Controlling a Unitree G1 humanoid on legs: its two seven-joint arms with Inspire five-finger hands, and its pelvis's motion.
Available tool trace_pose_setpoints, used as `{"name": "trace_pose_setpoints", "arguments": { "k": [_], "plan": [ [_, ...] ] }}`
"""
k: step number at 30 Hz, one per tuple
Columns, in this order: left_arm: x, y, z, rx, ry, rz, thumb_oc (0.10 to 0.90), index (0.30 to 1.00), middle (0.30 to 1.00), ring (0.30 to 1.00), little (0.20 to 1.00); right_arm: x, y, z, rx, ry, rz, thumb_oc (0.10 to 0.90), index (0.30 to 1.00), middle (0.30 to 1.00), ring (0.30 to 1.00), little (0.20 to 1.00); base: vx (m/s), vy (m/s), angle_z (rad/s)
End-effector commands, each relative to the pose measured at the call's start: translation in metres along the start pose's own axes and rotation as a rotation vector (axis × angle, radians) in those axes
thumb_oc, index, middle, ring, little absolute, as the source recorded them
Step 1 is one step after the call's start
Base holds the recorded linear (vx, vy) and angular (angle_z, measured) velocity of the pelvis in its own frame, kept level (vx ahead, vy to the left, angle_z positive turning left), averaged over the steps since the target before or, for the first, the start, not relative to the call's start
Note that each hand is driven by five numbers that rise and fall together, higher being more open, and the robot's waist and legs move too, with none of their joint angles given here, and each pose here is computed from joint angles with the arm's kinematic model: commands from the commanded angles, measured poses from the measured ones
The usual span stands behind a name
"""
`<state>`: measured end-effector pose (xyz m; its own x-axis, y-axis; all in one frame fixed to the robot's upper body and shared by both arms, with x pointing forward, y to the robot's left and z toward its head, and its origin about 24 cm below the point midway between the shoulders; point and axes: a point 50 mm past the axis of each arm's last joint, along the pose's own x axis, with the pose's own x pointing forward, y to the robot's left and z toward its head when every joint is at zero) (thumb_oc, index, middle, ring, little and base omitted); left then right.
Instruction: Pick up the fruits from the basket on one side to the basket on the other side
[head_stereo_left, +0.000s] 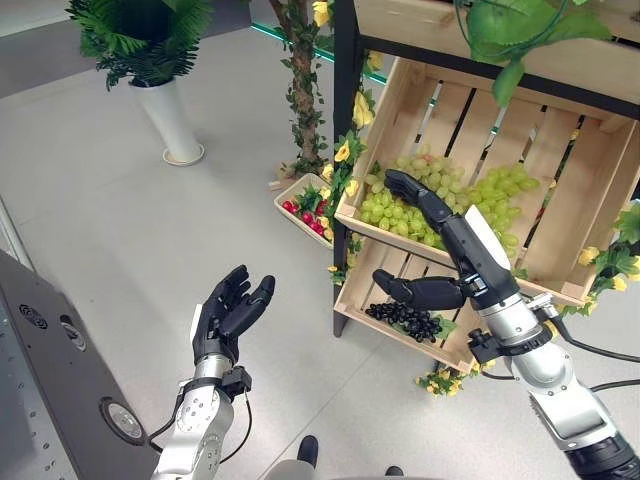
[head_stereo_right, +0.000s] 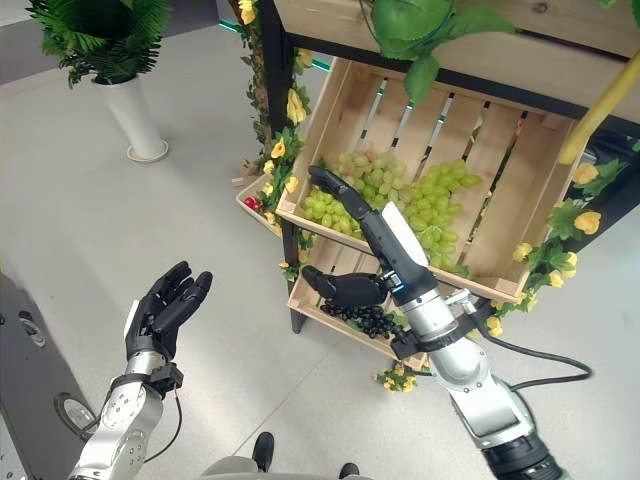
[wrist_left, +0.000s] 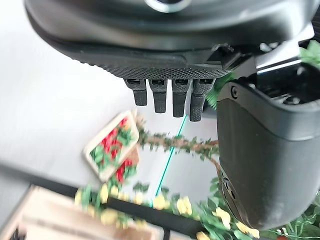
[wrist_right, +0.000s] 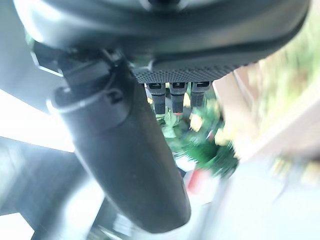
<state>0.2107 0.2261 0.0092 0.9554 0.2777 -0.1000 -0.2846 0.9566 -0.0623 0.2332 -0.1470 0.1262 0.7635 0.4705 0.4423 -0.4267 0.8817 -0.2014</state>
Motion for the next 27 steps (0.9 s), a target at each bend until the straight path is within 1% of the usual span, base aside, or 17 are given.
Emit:
{"name": "trace_pose_setpoints", "arguments": {
  "k": [1, 2, 4, 6, 8, 9, 10, 11, 14, 15, 16, 18, 19, 22, 25, 27],
  "plan": [
    [0.017, 0.011, 0.038, 0.042, -0.201, 0.085, 0.8, 0.9, 0.9, 0.9, 0.9, 0.016, 0.023, 0.006, 0.171, -0.081, 0.166, 0.8, 0.9, 0.9, 0.9, 0.9, -0.05, -0.169, 0.0],
    [0.017, 0.012, 0.037, 0.039, -0.2, 0.095, 0.8, 0.9, 0.9, 0.9, 0.9, 0.017, 0.025, 0.004, 0.178, -0.073, 0.172, 0.8, 0.9, 0.9, 0.9, 0.9, -0.1, -0.228, 0.11],
    [0.014, 0.019, 0.034, 0.017, -0.185, 0.155, 0.8, 0.9, 0.9, 0.9, 0.9, 0.018, 0.036, -0.01, 0.238, 0.009, 0.219, 0.8, 0.9, 0.9, 0.9, 0.9, -0.16, -0.15, 0.21],
    [0.014, 0.02, 0.033, -0.014, -0.185, 0.165, 0.8, 0.9, 0.9, 0.9, 0.9, 0.018, 0.038, -0.018, 0.294, 0.052, 0.226, 0.8, 0.9, 0.9, 0.9, 0.9, -0.19, -0.062, 0.39],
    [0.018, 0.016, 0.03, -0.033, -0.168, 0.132, 0.8, 0.9, 0.9, 0.9, 0.9, 0.012, 0.035, -0.025, 0.326, 0.103, 0.194, 0.8, 0.9, 0.9, 0.9, 0.9, -0.14, 0.016, 0.97],
    [0.025, 0.006, 0.031, -0.042, -0.165, 0.088, 0.8, 0.9, 0.9, 0.9, 0.9, 0.007, 0.031, -0.028, 0.35, 0.142, 0.175, 0.8, 0.9, 0.9, 0.9, 0.9, -0.09, 0.047, 1.38],
    [0.026, 0.005, 0.031, -0.041, -0.169, 0.086, 0.8, 0.9, 0.9, 0.9, 0.9, 0.006, 0.031, -0.029, 0.355, 0.146, 0.181, 0.8, 0.9, 0.9, 0.9, 0.9, -0.16, 0.118, 1.78],
    [0.029, -0.006, 0.03, -0.022, -0.176, 0.044, 0.8, 0.9, 0.9, 0.9, 0.9, 0.002, 0.026, -0.033, 0.361, 0.164, 0.188, 0.8, 0.9, 0.9, 0.9, 0.9, -0.08, 0.105, 1.23],
    [0.032, -0.016, 0.023, -0.007, -0.15, 0.008, 0.8, 0.9, 0.9, 0.9, 0.9, 0.001, 0.026, -0.036, 0.379, 0.172, 0.187, 0.8, 0.9, 0.9, 0.9, 0.9, -0.06, 0.243, 1.2],
    [0.036, -0.02, 0.02, -0.002, -0.123, -0.001, 0.8, 0.9, 0.9, 0.9, 0.9, 0.001, 0.027, -0.038, 0.448, 0.173, 0.161, 0.8, 0.9, 0.9, 0.9, 0.9, 0.0, 0.124, 1.36],
    [0.037, -0.021, 0.021, -0.006, -0.124, -0.007, 0.8, 0.9, 0.9, 0.9, 0.9, 0.002, 0.026, -0.039, 0.469, 0.171, 0.151, 0.8, 0.9, 0.9, 0.9, 0.9, 0.0, 0.16, 1.27],
    [0.04, -0.027, 0.033, 0.001, -0.187, -0.008, 0.8, 0.9, 0.9, 0.9, 0.9, 0.006, 0.029, -0.041, 0.531, 0.145, 0.115, 0.8, 0.9, 0.9, 0.9, 0.9, 0.02, 0.142, 0.7],
    [0.037, -0.021, 0.033, -0.016, -0.198, 0.027, 0.8, 0.9, 0.9, 0.9, 0.9, 0.004, 0.035, -0.044, 0.575, 0.145, 0.104, 0.8, 0.9, 0.9, 0.9, 0.9, 0.05, 0.137, 0.43],
    [0.03, -0.011, 0.031, -0.048, -0.187, 0.073, 0.8, 0.9, 0.9, 0.9, 0.9, 0.0, 0.042, -0.048, 0.586, 0.169, 0.088, 0.8, 0.9, 0.9, 0.9, 0.9, 0.08, 0.159, 0.31],
    [0.022, -0.009, 0.029, -0.026, -0.183, 0.058, 0.8, 0.9, 0.9, 0.9, 0.9, -0.008, 0.047, -0.054, 0.627, 0.205, 0.081, 0.8, 0.9, 0.9, 0.9, 0.9, 0.1, 0.242, -0.03],
    [0.02, -0.011, 0.028, 0.0, -0.181, 0.033, 0.8, 0.9, 0.9, 0.9, 0.9, -0.01, 0.048, -0.057, 0.663, 0.224, 0.035, 0.8, 0.9, 0.9, 0.9, 0.9, 0.1, 0.325, 0.09]
  ]
}}
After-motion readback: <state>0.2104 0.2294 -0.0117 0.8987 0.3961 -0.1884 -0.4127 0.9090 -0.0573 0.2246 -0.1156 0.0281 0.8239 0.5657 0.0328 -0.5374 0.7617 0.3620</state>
